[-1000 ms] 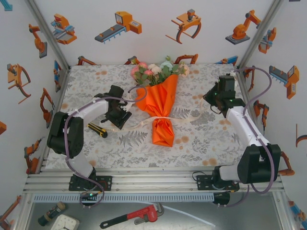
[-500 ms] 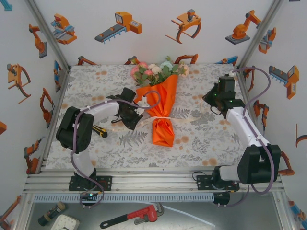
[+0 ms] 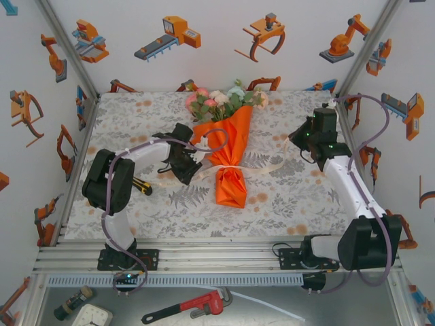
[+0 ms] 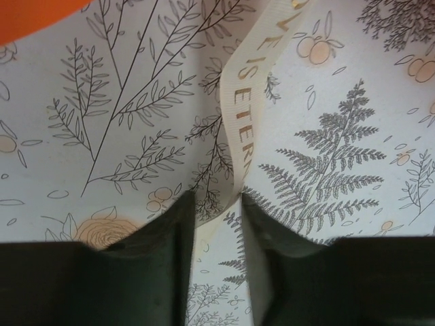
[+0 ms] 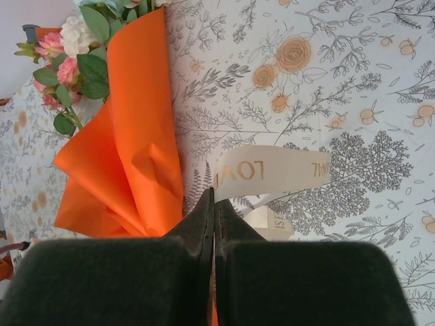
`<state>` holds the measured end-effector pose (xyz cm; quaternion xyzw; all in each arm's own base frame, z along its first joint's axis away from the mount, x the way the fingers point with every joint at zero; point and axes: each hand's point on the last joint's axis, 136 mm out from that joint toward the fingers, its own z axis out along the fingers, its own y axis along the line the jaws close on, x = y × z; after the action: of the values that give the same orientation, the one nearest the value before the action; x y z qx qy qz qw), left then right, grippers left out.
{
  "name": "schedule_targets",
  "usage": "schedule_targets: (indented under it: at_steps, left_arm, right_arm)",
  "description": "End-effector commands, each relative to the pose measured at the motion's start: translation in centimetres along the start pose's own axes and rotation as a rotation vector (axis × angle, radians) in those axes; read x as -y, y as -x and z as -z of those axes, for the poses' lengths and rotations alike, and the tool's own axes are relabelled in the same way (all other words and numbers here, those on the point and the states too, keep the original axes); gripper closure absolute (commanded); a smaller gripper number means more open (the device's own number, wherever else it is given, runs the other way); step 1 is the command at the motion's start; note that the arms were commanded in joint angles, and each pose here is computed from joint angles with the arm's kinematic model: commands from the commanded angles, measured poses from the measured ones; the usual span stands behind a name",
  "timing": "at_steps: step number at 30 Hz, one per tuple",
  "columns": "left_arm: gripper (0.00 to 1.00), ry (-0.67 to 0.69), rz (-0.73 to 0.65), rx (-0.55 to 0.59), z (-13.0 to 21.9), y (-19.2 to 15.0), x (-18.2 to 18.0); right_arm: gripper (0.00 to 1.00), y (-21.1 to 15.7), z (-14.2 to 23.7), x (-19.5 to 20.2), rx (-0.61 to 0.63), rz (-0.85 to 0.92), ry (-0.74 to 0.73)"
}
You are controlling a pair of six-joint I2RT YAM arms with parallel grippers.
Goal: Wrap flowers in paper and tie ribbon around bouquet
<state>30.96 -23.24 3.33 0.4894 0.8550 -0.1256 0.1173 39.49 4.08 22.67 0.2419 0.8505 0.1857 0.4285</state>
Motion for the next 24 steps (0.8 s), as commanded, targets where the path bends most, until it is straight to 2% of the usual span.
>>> schedule_targets:
  at_steps: [1,2,4,8,11,16,21,24]
  left_arm:
    - [0.91,-0.047,0.034,-0.109,-1.3,-3.0,0.7]
    - [1.0,-0.053,0.054,-0.082,-0.8,-2.2,0.8]
    - [1.0,-0.065,0.103,0.025,1.2,0.4,1.1]
    - [1.0,-0.14,0.168,0.354,8.4,8.2,2.7]
    - [1.0,-0.203,0.141,0.545,12.5,11.9,4.6]
    - [1.0,-0.193,0.075,0.696,15.7,14.5,6.4]
    - [1.0,-0.231,0.015,0.782,16.9,15.5,8.5]
    - [1.0,-0.252,0.004,0.793,16.7,15.8,9.2]
  right_arm:
    - [1.0,-0.1,0.8,0.5,0.008,0.009,-0.022]
    - [1.0,0.0,1.0,0.5,0.011,0.008,-0.022]
    - [1.0,0.2,1.3,0.1,0.013,0.013,-0.009]
    - [1.0,0.2,1.9,-1.4,-0.001,0.02,0.056]
    - [1.0,-0.1,2.2,-2.8,-0.021,0.028,0.105]
    - [1.0,-1.6,2.5,-5.5,-0.084,0.027,0.164]
    - [1.0,-3.4,2.4,-9.1,-0.16,-0.049,0.22]
    - [1.0,-3.5,2.1,-11.5,-0.201,-0.148,0.251]
